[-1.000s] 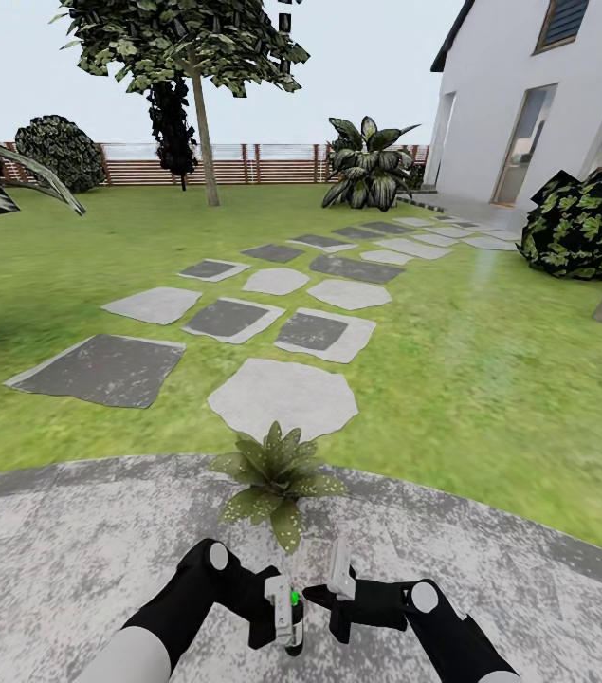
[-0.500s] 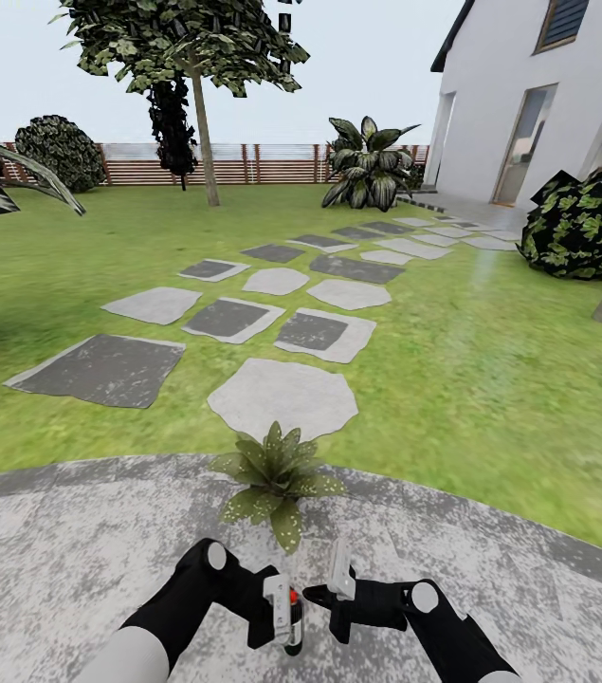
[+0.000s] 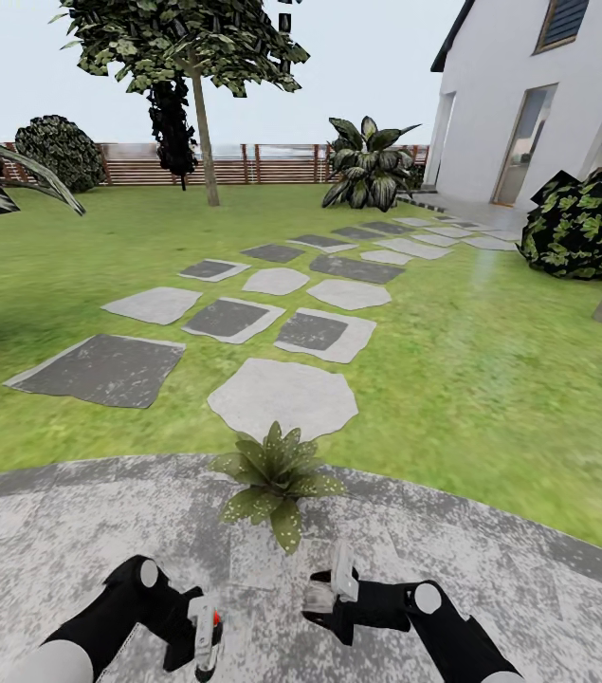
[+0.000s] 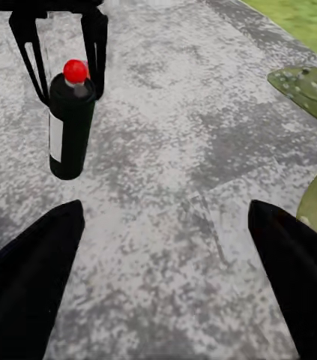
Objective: Pick up the pesticide atomizer in the garden and spray insectifuge to fully cover both potted plants in the garden.
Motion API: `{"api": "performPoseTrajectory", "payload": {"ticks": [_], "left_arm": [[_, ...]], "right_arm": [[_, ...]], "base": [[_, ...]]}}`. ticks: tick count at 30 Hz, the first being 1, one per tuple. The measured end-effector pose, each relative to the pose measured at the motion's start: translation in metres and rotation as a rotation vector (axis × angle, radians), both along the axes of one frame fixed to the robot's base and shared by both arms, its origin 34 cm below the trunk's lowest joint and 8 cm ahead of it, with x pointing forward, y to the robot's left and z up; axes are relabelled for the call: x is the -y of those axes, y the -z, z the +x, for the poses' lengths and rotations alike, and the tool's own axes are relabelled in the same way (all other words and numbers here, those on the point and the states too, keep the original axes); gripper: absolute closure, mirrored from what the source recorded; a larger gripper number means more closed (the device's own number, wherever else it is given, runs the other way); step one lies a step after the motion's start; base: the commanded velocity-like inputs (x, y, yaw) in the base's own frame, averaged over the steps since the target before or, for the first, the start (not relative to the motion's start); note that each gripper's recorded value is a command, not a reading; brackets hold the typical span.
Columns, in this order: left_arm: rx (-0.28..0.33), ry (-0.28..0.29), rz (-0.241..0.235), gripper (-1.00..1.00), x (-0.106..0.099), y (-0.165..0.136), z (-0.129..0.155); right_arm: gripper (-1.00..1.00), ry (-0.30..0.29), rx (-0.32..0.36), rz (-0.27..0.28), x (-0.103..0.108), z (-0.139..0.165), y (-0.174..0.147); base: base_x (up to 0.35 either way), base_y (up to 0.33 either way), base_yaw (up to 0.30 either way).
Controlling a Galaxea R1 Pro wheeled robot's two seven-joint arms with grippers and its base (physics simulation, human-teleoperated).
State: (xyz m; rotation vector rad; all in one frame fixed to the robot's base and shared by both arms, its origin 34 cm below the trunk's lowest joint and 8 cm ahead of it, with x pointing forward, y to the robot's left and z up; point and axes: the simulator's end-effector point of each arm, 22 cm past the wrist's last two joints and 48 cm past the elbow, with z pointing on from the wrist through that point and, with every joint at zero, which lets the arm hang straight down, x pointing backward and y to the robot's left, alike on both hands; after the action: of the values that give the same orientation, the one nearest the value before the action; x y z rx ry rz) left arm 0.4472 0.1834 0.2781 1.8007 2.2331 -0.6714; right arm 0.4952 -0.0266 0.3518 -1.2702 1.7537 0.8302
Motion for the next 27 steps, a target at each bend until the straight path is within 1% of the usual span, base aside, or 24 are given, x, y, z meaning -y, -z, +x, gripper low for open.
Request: {"api": "performPoseTrajectory", "payload": {"ticks": [1,3,4,6,8,9,10,11,12,13,14,15,16,17,19,20,21,22,23,24,25,26,27], "left_arm": [[-0.015,-0.009,0.024,1.00,-0.018,0.005,-0.008],[-0.024,-0.031,0.060,1.00,-0.045,0.011,-0.014],[-0.022,-0.042,0.070,1.00,-0.051,0.013,-0.015],[-0.002,-0.081,0.092,1.00,-0.063,0.020,-0.013],[0.043,-0.198,0.088,1.00,-0.070,0.028,-0.001],[0.067,-0.276,0.079,1.00,-0.072,0.032,0.006],[0.093,-0.383,0.073,1.00,-0.077,0.039,0.012],[0.104,-0.448,0.074,1.00,-0.081,0.044,0.013],[0.117,-0.529,0.081,1.00,-0.086,0.051,0.014],[0.130,-0.583,0.084,1.00,-0.090,0.055,0.016],[0.152,-0.666,0.084,1.00,-0.094,0.058,0.021],[0.168,-0.730,0.080,1.00,-0.097,0.059,0.026],[0.196,-0.830,0.063,1.00,-0.102,0.058,0.034],[0.220,-0.901,0.044,1.00,-0.105,0.058,0.039],[0.321,-1.101,-0.009,1.00,-0.122,0.054,0.046],[0.357,-1.161,-0.015,1.00,-0.131,0.053,0.045],[0.402,-1.230,-0.006,1.00,-0.144,0.053,0.041],[0.427,-1.268,0.007,1.00,-0.152,0.053,0.037],[0.456,-1.312,0.034,1.00,-0.164,0.053,0.032],[0.466,-1.331,0.051,1.00,-0.169,0.055,0.028],[0.463,-1.348,0.076,1.00,-0.174,0.060,0.018],[0.451,-1.355,0.093,1.00,-0.175,0.064,0.010],[0.425,-1.361,0.113,1.00,-0.173,0.072,-0.004]], "right_arm": [[-1.00,0.001,-0.002,-0.003,0.002,0.000,0.001],[-1.00,0.006,-0.002,-0.012,0.007,0.000,0.003],[-1.00,0.008,-0.001,-0.015,0.008,0.001,0.004],[-1.00,0.034,-0.001,-0.034,0.017,0.003,0.011],[-1.00,0.108,-0.014,-0.086,0.045,0.006,0.031],[-1.00,0.150,-0.033,-0.117,0.061,0.003,0.045],[-1.00,0.204,-0.077,-0.160,0.082,-0.008,0.067],[-1.00,0.242,-0.115,-0.187,0.094,-0.020,0.083],[-1.00,0.297,-0.161,-0.229,0.110,-0.036,0.104],[-1.00,0.342,-0.182,-0.258,0.123,-0.044,0.116],[-1.00,0.413,-0.185,-0.307,0.144,-0.050,0.129],[-1.00,0.470,-0.173,-0.340,0.159,-0.050,0.136],[-1.00,0.554,-0.137,-0.377,0.180,-0.047,0.141],[-1.00,0.612,-0.106,-0.394,0.192,-0.044,0.141],[-1.00,0.795,-0.015,-0.408,0.222,-0.029,0.134],[-1.00,0.857,0.003,-0.406,0.232,-0.027,0.132],[-1.00,0.944,0.016,-0.399,0.246,-0.027,0.129],[-1.00,1.001,0.017,-0.392,0.254,-0.028,0.127],[-1.00,1.089,0.009,-0.378,0.267,-0.029,0.126],[-1.00,1.141,0.002,-0.370,0.275,-0.030,0.125],[-1.00,1.214,-0.012,-0.358,0.287,-0.031,0.124],[-1.00,1.255,-0.020,-0.352,0.294,-0.032,0.124],[-1.00,1.307,-0.030,-0.347,0.304,-0.034,0.123]], "base": [[0.000,0.000,0.000],[0.000,0.000,0.000],[0.000,0.000,0.000],[0.000,0.000,0.000],[0.000,0.000,0.000],[0.000,0.000,0.000],[0.000,0.000,0.000],[0.000,0.000,0.000],[0.000,0.000,0.000],[0.000,0.000,0.000],[0.000,0.000,0.000],[0.000,0.000,0.000],[0.000,0.000,0.000],[0.000,0.000,0.000],[0.000,0.000,0.000],[0.000,0.000,0.000],[0.000,0.000,0.000],[0.000,0.000,0.000],[0.000,0.000,0.000],[0.000,0.000,0.000],[0.000,0.000,0.000],[0.000,0.000,0.000],[0.000,0.000,0.000]]}}
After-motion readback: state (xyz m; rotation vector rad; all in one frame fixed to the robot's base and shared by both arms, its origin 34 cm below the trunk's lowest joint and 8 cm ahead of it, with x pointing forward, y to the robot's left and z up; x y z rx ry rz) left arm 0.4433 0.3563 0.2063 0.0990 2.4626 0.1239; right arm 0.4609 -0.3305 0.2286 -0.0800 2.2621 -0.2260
